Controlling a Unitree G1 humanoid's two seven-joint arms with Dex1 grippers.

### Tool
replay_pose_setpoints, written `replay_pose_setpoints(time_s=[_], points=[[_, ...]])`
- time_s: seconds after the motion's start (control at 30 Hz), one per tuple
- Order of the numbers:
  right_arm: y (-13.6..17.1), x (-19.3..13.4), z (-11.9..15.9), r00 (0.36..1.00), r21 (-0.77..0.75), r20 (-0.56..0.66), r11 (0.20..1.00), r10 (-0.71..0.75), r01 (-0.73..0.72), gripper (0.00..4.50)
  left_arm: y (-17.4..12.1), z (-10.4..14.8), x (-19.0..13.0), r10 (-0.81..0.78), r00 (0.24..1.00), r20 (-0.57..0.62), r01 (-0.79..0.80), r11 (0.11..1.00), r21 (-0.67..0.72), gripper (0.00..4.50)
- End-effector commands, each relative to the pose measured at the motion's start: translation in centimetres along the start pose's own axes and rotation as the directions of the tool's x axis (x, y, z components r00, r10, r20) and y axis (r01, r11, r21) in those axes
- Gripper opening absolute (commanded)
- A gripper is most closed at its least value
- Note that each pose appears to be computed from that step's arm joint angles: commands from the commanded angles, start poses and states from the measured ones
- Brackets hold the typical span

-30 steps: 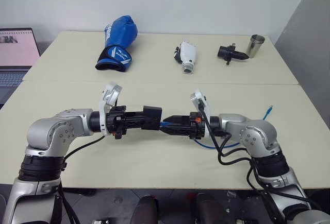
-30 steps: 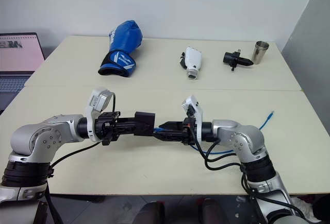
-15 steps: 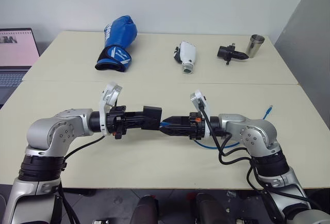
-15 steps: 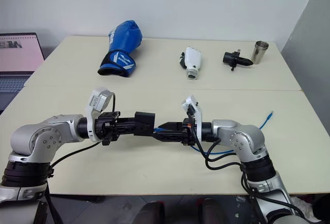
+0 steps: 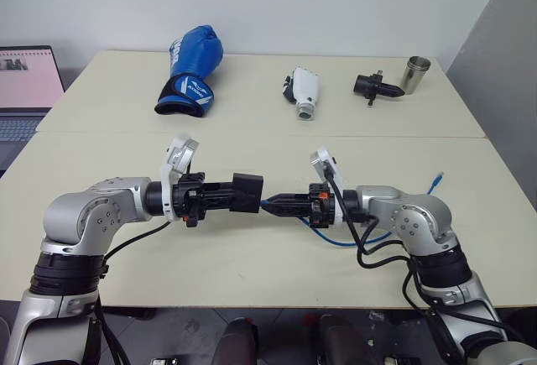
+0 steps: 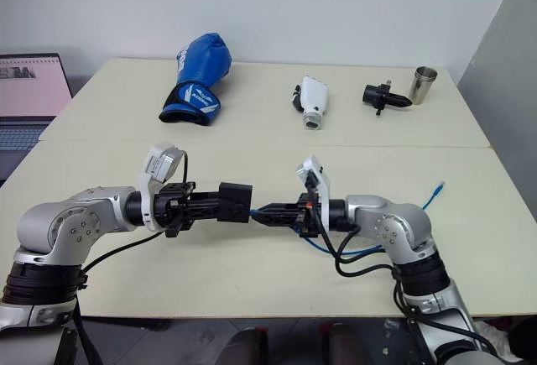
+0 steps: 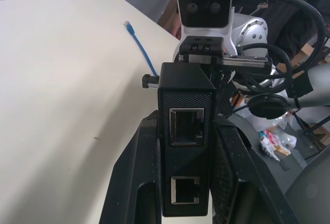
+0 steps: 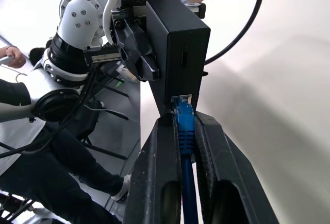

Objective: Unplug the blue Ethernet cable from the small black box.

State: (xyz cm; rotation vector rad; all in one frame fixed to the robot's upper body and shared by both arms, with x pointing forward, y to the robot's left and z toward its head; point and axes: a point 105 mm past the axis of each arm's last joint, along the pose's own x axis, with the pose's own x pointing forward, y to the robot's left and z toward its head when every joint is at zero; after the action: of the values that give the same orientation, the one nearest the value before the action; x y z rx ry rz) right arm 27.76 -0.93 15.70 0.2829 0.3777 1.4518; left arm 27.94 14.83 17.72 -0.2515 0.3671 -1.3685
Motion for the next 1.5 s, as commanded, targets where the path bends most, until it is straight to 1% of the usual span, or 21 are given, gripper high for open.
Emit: replay_pose_setpoints(time_s=[0.03, 0.3, 0.53, 0.67, 0.77, 0.83, 0.87, 0.9, 0.93, 1.0, 1.07, 1.13, 1.2, 1.27, 1.3, 1.33, 1.5], points=[[0.9, 0.1, 1.1, 0.999, -0.035, 0.018, 0.999, 0.036, -0.035, 0.09, -0.5, 0.7, 0.1, -0.016, 1.0, 0.005, 0.016, 0.998, 0.053, 0.8], [0.9, -0.5, 0.7, 0.999, 0.001, -0.006, 0.999, 0.049, -0.049, 0.09, -0.8, 0.5, 0.0, -0.036, 0.999, -0.007, 0.036, 0.998, 0.055, 0.8], [0.4, -3.3, -0.4, 0.998, 0.059, -0.051, 0.998, 0.021, -0.018, 0.09, 0.1, 0.7, -1.3, 0.009, 1.0, 0.012, -0.01, 0.998, 0.056, 0.8], [0.3, -4.7, -0.5, 0.999, 0.077, -0.054, 0.997, -0.004, 0.008, 0.08, 0.2, 0.5, -1.6, 0.026, 1.0, 0.006, -0.027, 0.998, 0.057, 0.8], [-0.3, -5.5, -0.2, 0.998, 0.075, -0.027, 0.996, -0.055, 0.057, 0.08, 0.5, 0.3, -1.9, 0.052, 0.999, 0.005, -0.053, 0.997, 0.057, 0.8], [-2.3, -6.4, 0.6, 0.983, 0.034, 0.029, 0.983, -0.183, 0.182, 0.08, 1.0, 0.3, -2.2, 0.085, 0.996, 0.018, -0.086, 0.995, 0.053, 0.8], [-3.6, -6.9, 1.2, 0.965, 0.017, 0.064, 0.967, -0.256, 0.255, 0.08, 1.2, 0.3, -2.3, 0.1, 0.995, 0.019, -0.101, 0.993, 0.054, 0.8], [-6.0, -8.0, 2.3, 0.908, -0.03, 0.124, 0.913, -0.4, 0.406, 0.08, 1.4, 0.1, -2.3, 0.119, 0.993, 0.019, -0.12, 0.991, 0.056, 0.8], [-8.4, -9.3, 3.5, 0.828, -0.064, 0.183, 0.834, -0.529, 0.547, 0.08, 1.6, -0.1, -2.2, 0.13, 0.991, 0.015, -0.131, 0.99, 0.06, 0.8], [-11.6, -11.4, 5.1, 0.678, -0.13, 0.261, 0.671, -0.687, 0.73, 0.08, 1.6, -0.3, -1.8, 0.133, 0.991, 0.012, -0.134, 0.989, 0.06, 0.8], [-13.8, -13.0, 6.1, 0.56, -0.164, 0.304, 0.537, -0.771, 0.827, 0.08, 1.5, -0.3, -1.4, 0.125, 0.992, 0.008, -0.125, 0.989, 0.075, 0.8], [-15.5, -14.0, 6.9, 0.469, -0.189, 0.338, 0.43, -0.816, 0.883, 0.08, 1.6, -0.2, -1.1, 0.125, 0.992, 0.012, -0.126, 0.988, 0.089, 0.8], [-16.4, -14.5, 7.4, 0.422, -0.202, 0.356, 0.372, -0.834, 0.906, 0.08, 1.7, -0.1, -0.9, 0.128, 0.992, 0.015, -0.129, 0.987, 0.097, 0.8], [-17.0, -14.7, 7.8, 0.395, -0.198, 0.369, 0.344, -0.841, 0.918, 0.78, 1.8, 0.0, -0.8, 0.129, 0.991, 0.02, -0.131, 0.986, 0.102, 0.8], [-17.2, -14.7, 8.0, 0.389, -0.202, 0.372, 0.336, -0.843, 0.92, 0.86, 1.8, 0.0, -0.8, 0.132, 0.991, 0.022, -0.134, 0.985, 0.104, 0.8], [-17.3, -14.6, 8.2, 0.39, -0.198, 0.378, 0.338, -0.84, 0.92, 1.15, 1.9, 0.1, -0.7, 0.136, 0.99, 0.026, -0.138, 0.985, 0.107, 0.8], [-16.4, -13.8, 8.8, 0.454, -0.217, 0.412, 0.399, -0.79, 0.891, 2.42, 2.6, -0.1, -1.1, 0.204, 0.978, 0.04, -0.207, 0.969, 0.132, 0.8]])
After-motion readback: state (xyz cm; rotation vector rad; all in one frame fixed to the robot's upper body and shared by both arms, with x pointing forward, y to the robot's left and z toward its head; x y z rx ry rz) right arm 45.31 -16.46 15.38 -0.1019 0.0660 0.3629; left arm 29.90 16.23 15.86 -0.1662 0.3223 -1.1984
